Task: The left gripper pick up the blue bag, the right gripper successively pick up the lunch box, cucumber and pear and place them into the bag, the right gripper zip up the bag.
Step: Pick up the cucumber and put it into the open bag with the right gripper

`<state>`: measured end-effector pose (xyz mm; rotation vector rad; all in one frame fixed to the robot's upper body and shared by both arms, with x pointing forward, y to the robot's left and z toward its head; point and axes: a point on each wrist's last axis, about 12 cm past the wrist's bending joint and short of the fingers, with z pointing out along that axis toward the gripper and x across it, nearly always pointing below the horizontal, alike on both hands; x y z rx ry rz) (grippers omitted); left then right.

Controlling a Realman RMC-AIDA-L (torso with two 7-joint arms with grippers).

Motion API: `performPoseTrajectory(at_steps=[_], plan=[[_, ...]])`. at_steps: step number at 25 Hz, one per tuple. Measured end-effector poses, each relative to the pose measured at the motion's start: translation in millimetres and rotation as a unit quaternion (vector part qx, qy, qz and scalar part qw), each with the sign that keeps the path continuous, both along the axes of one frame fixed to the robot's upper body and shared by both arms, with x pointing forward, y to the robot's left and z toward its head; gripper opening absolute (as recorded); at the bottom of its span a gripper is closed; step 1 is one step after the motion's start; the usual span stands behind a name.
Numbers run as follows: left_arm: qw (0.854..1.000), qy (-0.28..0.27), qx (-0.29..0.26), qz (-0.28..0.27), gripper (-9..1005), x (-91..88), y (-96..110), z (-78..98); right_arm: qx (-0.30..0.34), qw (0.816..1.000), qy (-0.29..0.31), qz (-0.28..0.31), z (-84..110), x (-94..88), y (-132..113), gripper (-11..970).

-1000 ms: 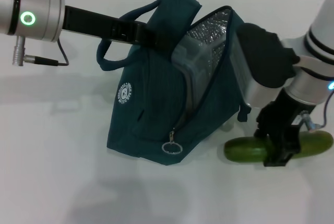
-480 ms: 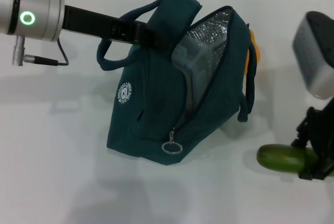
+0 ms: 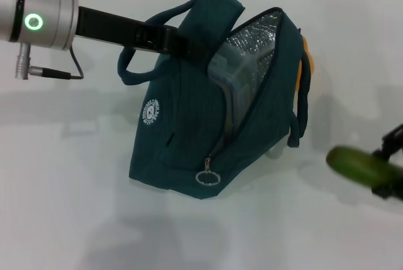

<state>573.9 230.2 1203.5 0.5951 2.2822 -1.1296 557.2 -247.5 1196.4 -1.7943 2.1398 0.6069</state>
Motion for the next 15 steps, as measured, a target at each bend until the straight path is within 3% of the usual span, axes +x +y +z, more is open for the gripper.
performPoseTrajectory(at_steps=[5, 9, 15], plan=[[1.000, -0.001, -0.007, -0.002, 61, -0.2, -1.3, 1.3, 0.117, 0.991, -0.048, -0.051, 15.0, 0.1, -30.2, 604], [1.000, -0.002, -0.008, -0.002, 62, 0.0, -1.8, 1.3, 0.217, 0.969, -0.089, -0.073, 26.6, -3.1, -43.3, 606], [1.000, -0.003, -0.009, -0.003, 62, 0.3, -2.6, 1.2, 0.334, 0.930, -0.140, -0.056, 31.3, -10.9, -45.1, 609]])
